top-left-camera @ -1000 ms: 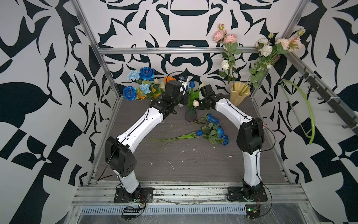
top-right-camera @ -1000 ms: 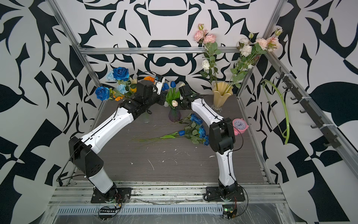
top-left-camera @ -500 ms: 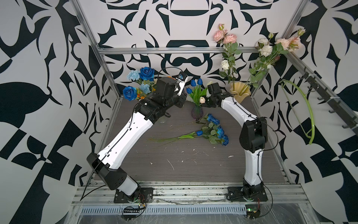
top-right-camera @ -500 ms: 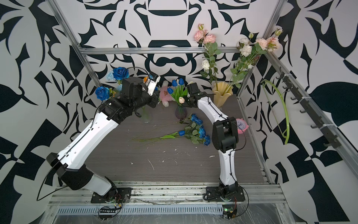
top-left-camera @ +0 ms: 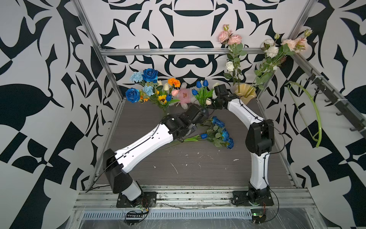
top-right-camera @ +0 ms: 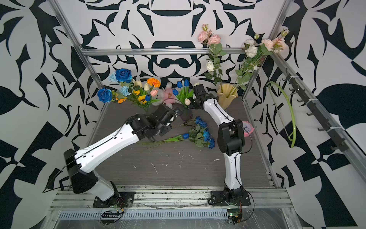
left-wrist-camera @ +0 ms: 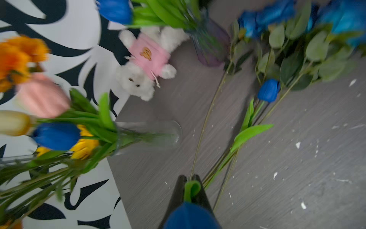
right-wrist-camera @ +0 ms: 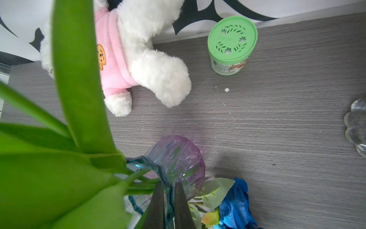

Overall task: Pick out blue flowers from the vase
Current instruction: Place the flower at the center of the board.

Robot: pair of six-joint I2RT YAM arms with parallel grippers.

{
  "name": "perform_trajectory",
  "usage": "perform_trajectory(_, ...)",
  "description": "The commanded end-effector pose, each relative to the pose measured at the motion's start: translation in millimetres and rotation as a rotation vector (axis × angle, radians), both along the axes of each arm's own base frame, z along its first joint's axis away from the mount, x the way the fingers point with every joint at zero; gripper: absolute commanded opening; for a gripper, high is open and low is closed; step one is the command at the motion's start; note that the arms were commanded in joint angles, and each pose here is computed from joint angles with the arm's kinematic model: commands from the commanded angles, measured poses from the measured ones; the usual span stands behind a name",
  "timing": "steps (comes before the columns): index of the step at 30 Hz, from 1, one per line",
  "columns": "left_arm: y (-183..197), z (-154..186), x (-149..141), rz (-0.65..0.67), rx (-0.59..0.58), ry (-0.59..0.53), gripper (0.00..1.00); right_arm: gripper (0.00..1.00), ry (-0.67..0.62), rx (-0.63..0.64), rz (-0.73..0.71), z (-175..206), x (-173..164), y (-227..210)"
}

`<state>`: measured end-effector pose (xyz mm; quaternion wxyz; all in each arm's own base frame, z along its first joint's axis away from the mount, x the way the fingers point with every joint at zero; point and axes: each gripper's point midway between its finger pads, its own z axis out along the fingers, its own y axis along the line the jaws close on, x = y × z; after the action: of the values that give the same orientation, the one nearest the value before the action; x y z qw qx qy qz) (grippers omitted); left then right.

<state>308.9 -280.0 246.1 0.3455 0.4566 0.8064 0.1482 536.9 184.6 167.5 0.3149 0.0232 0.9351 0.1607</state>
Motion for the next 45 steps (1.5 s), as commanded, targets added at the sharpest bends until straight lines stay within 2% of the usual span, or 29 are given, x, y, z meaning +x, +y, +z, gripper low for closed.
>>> perform_trajectory(1,9,-31,5,0.010,0.177,0.023,0.07,0.00,-0.080,0.014,0.009,29,6,-3)
perform_trajectory(5,-2,-66,10,-0.018,0.299,0.087,0.11,0.00,-0.081,0.014,0.012,29,6,-5)
perform_trajectory(9,-17,-97,19,-0.046,0.362,0.133,0.25,0.00,-0.081,0.019,0.018,28,5,-4)
perform_trajectory(15,-42,-118,31,-0.062,0.313,0.142,0.45,0.00,-0.078,0.020,0.026,26,5,-3)
perform_trajectory(17,-47,-121,36,-0.057,0.296,0.136,0.50,0.00,-0.078,0.018,0.029,26,4,-3)
perform_trajectory(20,-54,-125,42,-0.054,0.273,0.131,0.63,0.00,-0.075,0.016,0.031,24,3,-3)
perform_trajectory(23,-56,-119,42,-0.038,0.248,0.133,0.73,0.00,-0.075,0.016,0.035,25,2,-4)
perform_trajectory(26,-55,-97,40,-0.021,0.151,0.094,0.77,0.00,-0.078,0.020,0.036,26,3,-4)
perform_trajectory(31,-49,-39,38,0.025,-0.167,0.062,0.83,0.00,-0.076,0.027,0.043,26,4,-2)
perform_trajectory(37,-51,18,46,0.039,-0.547,0.130,0.84,0.00,-0.068,0.033,0.042,23,3,-2)
perform_trajectory(42,-64,41,59,0.033,-0.707,0.180,0.84,0.00,-0.068,0.043,0.043,24,4,0)
perform_trajectory(45,-66,50,76,0.067,-0.851,0.265,0.84,0.00,-0.070,0.047,0.047,25,3,0)
